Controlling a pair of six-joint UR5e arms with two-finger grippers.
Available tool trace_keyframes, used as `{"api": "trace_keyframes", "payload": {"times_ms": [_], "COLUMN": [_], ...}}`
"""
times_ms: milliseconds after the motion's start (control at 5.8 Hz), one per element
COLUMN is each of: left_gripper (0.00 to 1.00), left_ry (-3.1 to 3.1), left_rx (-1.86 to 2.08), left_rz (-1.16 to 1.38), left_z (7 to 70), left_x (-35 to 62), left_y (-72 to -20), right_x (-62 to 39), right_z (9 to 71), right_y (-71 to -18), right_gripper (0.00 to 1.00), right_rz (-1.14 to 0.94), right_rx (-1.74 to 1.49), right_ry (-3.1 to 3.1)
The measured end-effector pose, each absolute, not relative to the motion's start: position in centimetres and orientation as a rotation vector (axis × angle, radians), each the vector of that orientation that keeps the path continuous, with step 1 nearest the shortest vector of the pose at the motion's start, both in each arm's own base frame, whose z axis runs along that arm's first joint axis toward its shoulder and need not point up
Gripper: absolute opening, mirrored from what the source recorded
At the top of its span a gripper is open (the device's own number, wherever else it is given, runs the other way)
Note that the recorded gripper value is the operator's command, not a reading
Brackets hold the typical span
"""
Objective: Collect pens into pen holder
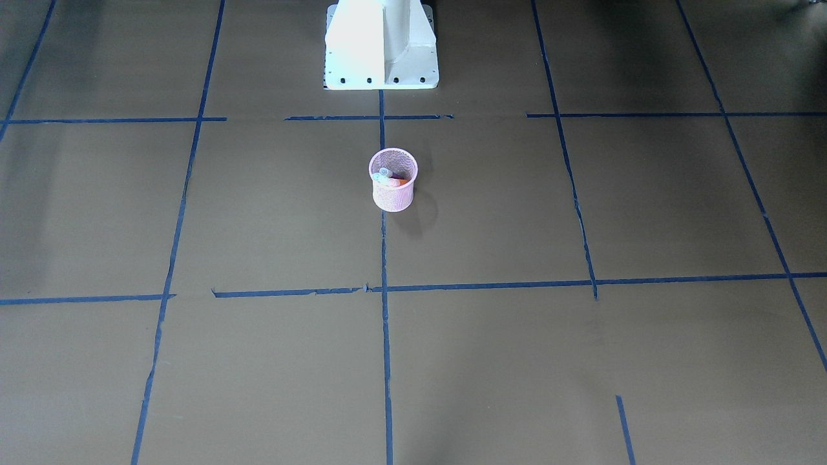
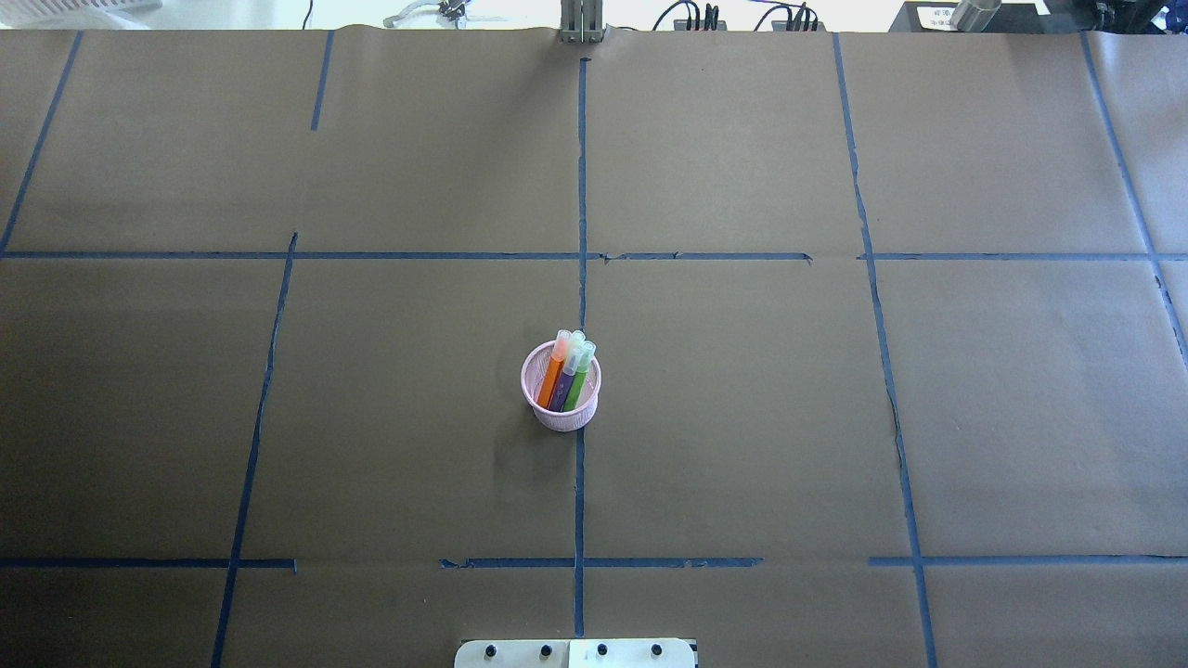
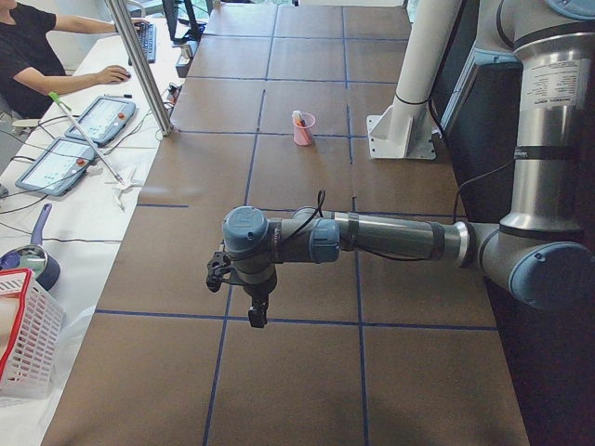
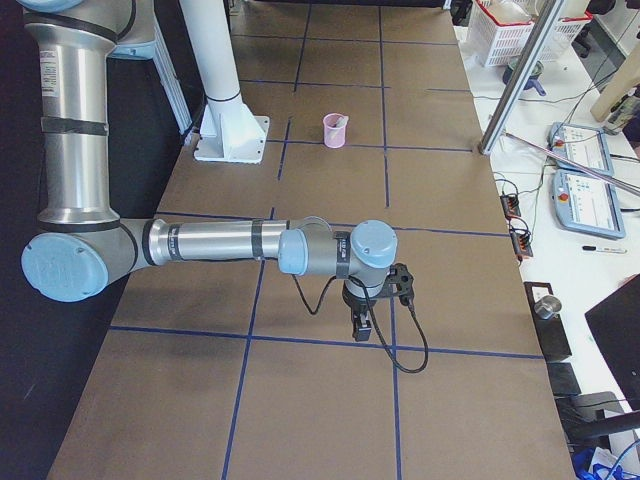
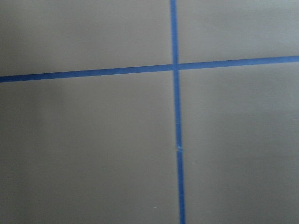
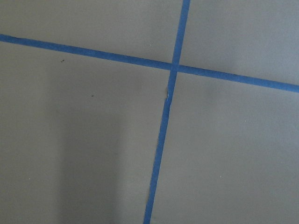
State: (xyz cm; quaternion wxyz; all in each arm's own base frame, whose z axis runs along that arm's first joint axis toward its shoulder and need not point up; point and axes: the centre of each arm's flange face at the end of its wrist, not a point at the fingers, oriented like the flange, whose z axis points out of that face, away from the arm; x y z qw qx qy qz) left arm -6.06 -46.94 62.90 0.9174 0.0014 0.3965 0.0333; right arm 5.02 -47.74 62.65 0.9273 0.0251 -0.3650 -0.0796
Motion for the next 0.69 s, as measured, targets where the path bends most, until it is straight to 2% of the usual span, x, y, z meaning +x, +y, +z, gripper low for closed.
{"api": "trace_keyframes", "payload": {"times_ms": [690], "left_gripper": [1.00], "left_ry": [0.841], "left_rx": [0.003], "left_rz": [0.071], "left_z": [62.5], "left_x": [-5.7], "left_y": [-46.5], "right_x": [5.4], "right_z": [62.0], "right_y": [-46.8], "right_gripper": [1.00], "right_rz": [-0.148], "right_rx": [0.013], "right_ry": [-0.752]}}
